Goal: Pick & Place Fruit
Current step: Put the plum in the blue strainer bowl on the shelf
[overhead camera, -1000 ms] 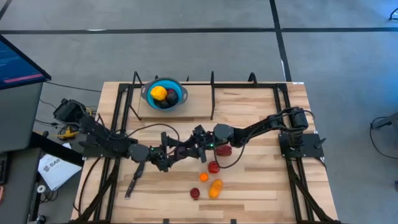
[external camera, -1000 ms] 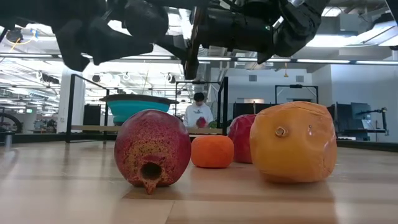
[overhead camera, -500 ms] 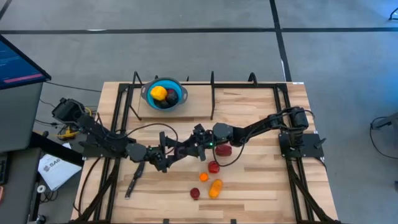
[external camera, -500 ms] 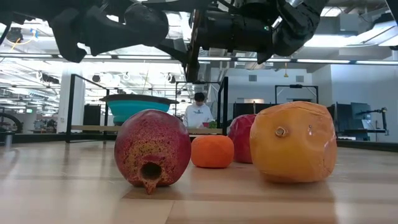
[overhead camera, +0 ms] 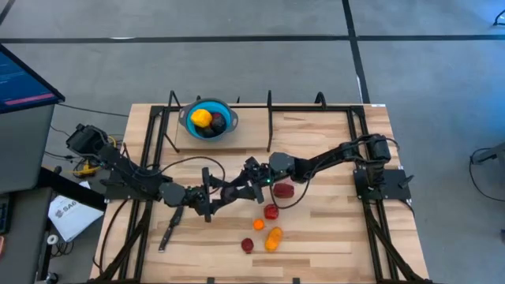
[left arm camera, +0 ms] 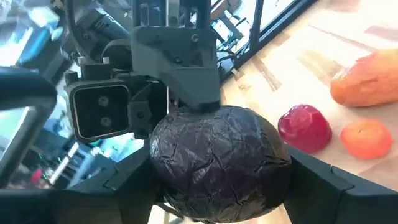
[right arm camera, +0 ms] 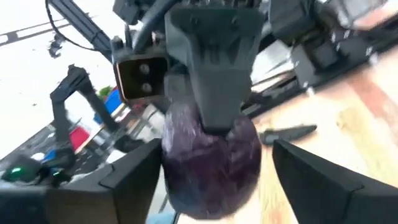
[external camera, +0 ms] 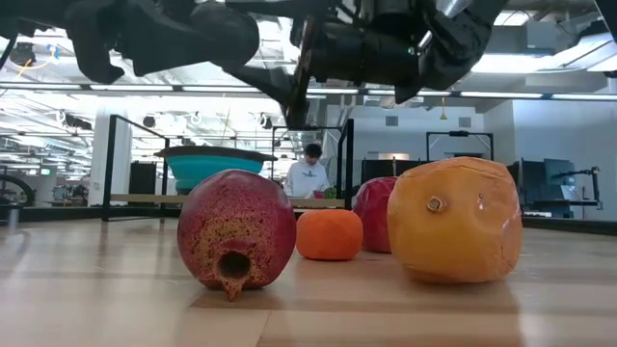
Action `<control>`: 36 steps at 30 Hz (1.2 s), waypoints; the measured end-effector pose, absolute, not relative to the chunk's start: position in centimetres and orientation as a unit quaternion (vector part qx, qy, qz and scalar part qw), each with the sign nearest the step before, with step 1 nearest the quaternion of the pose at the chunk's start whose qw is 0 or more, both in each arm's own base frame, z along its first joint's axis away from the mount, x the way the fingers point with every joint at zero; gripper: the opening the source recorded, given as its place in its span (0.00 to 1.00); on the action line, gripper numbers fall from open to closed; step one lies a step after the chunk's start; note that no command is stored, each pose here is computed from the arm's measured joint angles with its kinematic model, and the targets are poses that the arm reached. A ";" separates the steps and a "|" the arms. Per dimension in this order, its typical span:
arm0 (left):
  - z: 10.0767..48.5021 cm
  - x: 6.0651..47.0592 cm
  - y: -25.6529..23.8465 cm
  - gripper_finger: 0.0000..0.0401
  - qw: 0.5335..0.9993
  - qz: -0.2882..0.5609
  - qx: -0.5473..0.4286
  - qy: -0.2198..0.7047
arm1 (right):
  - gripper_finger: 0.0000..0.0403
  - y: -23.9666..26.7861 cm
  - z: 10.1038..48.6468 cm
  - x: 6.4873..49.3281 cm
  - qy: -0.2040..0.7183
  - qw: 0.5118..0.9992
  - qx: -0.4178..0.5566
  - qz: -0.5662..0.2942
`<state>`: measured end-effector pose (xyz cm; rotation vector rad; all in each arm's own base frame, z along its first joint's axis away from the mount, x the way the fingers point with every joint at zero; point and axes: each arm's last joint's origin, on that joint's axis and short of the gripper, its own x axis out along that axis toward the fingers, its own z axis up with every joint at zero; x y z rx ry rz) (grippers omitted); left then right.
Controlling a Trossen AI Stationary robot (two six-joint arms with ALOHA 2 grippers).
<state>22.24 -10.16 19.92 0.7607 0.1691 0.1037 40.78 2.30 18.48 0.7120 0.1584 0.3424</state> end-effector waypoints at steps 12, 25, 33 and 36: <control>19.3 20.8 -12.5 0.68 0.962 0.024 0.256 0.096 | 0.85 -0.3 17.6 39.9 0.179 0.913 0.340 0.134; 24.9 20.1 -4.8 0.66 0.972 0.230 0.046 0.021 | 0.79 2.3 20.8 37.5 0.194 0.959 0.190 -0.084; 25.9 20.0 6.9 0.67 0.942 0.326 0.039 0.074 | 0.79 5.1 19.8 39.3 0.101 0.974 0.201 -0.036; 24.8 19.3 10.5 0.67 0.918 0.381 0.029 0.104 | 0.79 5.2 19.2 39.6 0.092 0.972 0.216 -0.034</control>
